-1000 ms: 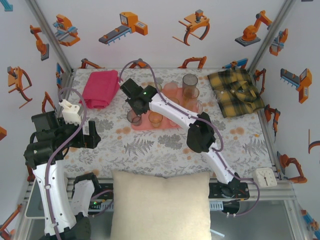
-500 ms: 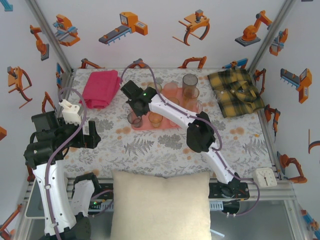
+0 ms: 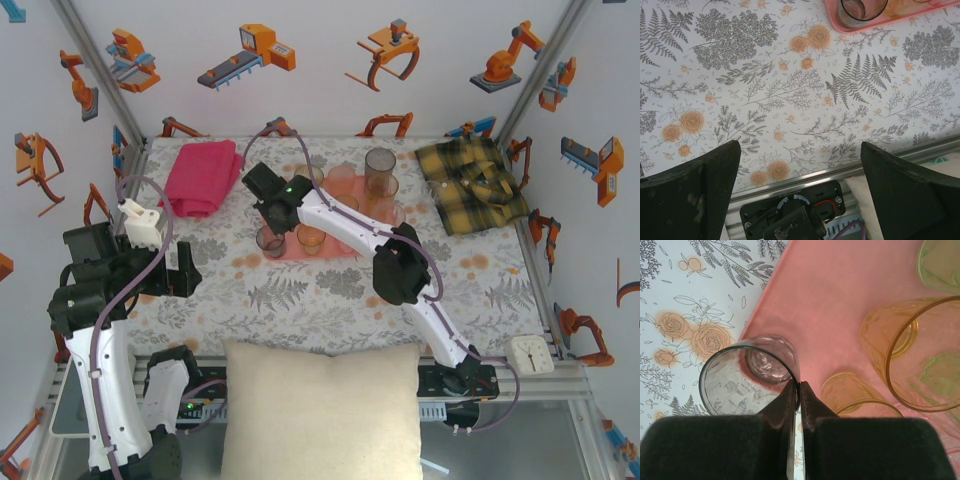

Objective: Place the glasses into the tray

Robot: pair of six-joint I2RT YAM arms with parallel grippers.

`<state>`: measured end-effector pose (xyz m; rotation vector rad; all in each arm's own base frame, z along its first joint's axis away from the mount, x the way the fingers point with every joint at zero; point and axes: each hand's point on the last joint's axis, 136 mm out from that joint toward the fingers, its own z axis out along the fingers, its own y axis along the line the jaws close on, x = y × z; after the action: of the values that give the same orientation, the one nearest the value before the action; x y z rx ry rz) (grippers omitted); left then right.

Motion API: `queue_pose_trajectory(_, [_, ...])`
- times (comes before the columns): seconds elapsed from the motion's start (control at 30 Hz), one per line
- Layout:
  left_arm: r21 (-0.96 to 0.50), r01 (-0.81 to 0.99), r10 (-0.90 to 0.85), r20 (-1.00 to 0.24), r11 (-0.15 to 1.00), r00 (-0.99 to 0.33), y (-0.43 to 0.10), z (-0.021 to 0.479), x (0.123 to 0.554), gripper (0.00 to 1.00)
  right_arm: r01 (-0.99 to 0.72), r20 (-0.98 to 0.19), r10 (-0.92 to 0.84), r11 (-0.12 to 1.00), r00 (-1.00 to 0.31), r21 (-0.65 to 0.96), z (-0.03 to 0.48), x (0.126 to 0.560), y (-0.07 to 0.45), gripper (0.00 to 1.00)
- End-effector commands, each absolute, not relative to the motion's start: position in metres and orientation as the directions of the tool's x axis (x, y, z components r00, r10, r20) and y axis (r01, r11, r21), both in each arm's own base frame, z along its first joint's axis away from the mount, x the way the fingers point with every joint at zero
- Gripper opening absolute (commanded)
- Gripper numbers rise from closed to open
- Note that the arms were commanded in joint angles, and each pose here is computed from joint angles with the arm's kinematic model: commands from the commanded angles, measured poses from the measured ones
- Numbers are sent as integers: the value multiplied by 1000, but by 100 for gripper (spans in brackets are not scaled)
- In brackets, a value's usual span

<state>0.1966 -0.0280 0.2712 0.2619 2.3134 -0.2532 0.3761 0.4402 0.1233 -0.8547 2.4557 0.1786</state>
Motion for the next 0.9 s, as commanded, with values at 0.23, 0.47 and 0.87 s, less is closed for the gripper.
queue_pose_trajectory(0.23, [-132, 278, 98, -725, 952, -681, -33, 271, 195, 97, -583, -514, -513, 812, -688, -30, 115, 382, 435, 14])
queue_pose_trajectory(0.47, [-134, 279, 98, -725, 951, -681, -34, 271, 196, 97, -585, -515, -511, 810, -688, -22, 116, 381, 436, 16])
queue_pose_trajectory(0.87, [-133, 279, 98, -725, 951, -681, -34, 271, 195, 97, -582, -508, -504, 813, -699, -5, 112, 380, 437, 20])
